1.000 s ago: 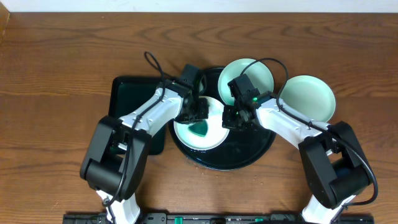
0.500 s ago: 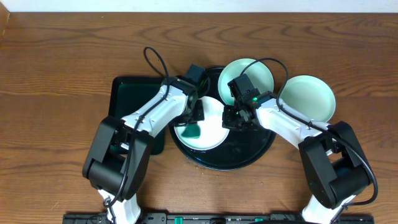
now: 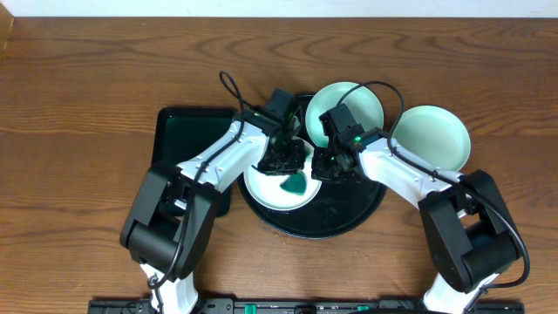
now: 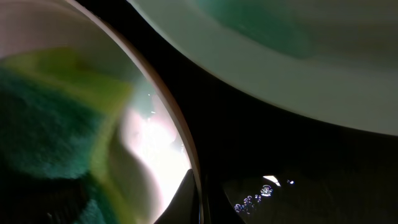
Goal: Clean dirty plates on tray and stack at the side
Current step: 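Scrub the white plate with the sponge in the left gripper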
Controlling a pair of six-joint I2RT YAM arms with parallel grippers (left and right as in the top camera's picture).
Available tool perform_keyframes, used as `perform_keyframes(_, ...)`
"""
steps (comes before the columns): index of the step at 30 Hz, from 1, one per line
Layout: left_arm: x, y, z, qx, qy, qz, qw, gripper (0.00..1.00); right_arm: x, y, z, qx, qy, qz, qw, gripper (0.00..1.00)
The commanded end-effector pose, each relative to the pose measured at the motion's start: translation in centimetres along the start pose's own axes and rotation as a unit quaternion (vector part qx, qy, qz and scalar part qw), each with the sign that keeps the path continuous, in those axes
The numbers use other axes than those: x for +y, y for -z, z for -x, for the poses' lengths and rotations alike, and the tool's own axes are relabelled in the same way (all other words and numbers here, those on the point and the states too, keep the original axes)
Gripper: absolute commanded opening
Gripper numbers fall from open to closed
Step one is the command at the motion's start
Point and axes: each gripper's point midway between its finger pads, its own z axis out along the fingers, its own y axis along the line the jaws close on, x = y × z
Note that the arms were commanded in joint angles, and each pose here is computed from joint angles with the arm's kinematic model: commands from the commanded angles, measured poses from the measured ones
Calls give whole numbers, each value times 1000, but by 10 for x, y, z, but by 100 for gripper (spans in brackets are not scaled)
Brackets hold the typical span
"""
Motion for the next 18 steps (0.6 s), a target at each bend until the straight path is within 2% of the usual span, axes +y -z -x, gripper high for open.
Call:
perform_keyframes(1,-4,-1,9,-12,-24,-17,999,7,-1,-5,0,3,3,-7,1000,1)
perform_keyframes(4,26,3,28,-57,0,57,997,7,-1,-5,0,3,3,-7,1000,1)
perform_keyframes(7,73,17,40,-95,29,166,981,7,-1,-5,0,3,3,-7,1000,1)
perform_keyframes(11,119,35,30,-82,55,259,961,7,-1,-5,0,3,3,-7,1000,1)
perform_keyframes(15,127,37,4,-30,81,266,960,7,-1,-5,0,3,3,-7,1000,1)
perform_keyframes(18,100,24,-17,29,69,191,979,7,-1,-5,0,3,3,-7,1000,1)
